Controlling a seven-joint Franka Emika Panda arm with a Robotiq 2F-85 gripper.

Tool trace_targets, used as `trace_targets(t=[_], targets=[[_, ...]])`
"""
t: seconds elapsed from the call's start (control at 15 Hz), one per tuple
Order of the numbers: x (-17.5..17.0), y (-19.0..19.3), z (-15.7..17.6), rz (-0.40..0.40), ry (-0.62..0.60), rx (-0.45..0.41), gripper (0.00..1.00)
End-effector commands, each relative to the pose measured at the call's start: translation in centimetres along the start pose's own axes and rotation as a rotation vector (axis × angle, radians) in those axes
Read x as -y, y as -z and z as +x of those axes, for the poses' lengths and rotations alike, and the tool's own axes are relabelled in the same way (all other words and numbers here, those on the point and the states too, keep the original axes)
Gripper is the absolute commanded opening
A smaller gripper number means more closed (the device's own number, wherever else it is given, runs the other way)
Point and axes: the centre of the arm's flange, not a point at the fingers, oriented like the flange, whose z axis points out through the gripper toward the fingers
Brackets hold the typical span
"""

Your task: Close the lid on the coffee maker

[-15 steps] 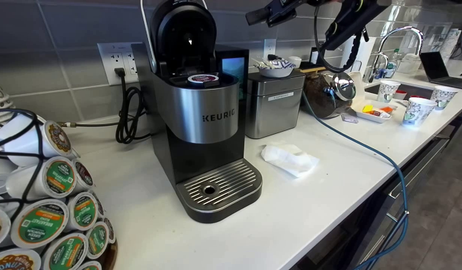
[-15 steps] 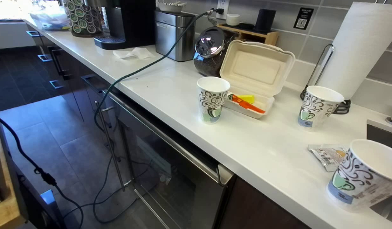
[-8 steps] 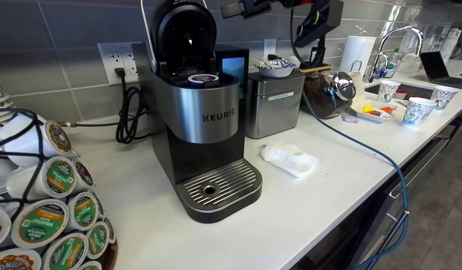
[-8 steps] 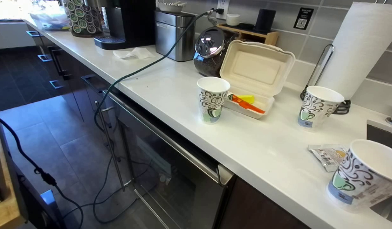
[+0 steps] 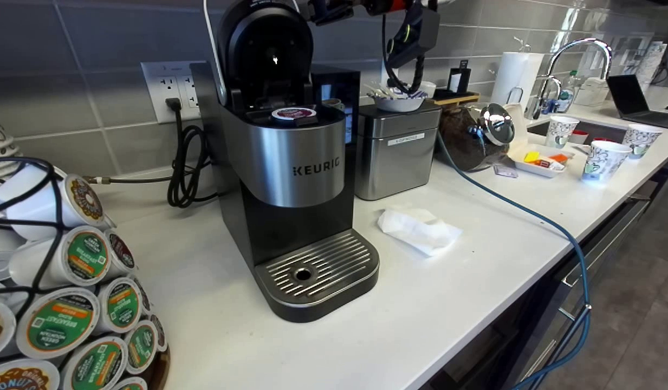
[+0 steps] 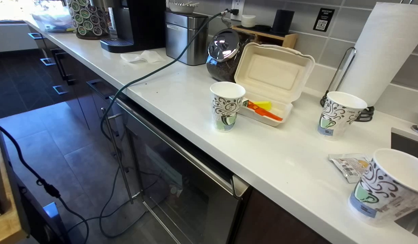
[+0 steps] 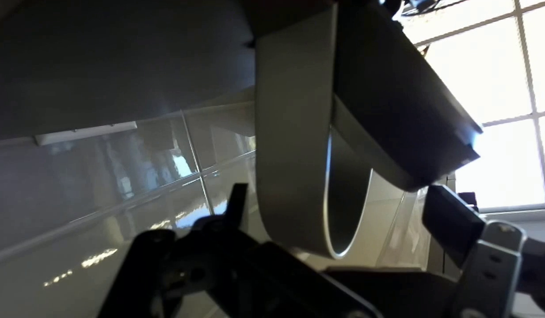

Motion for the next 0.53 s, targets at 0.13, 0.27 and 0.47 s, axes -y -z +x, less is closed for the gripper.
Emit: trace_targets(t=[0.13,0.27,0.47], targets=[[0.1,-1.9,1.1,0.067,-0.131,0.053,1.0],[1.0,-1.2,0.8,0.094,-0.21,0.098,1.0],[1.8,0.7,0.2,0.139,-0.325,0.159,1.0]])
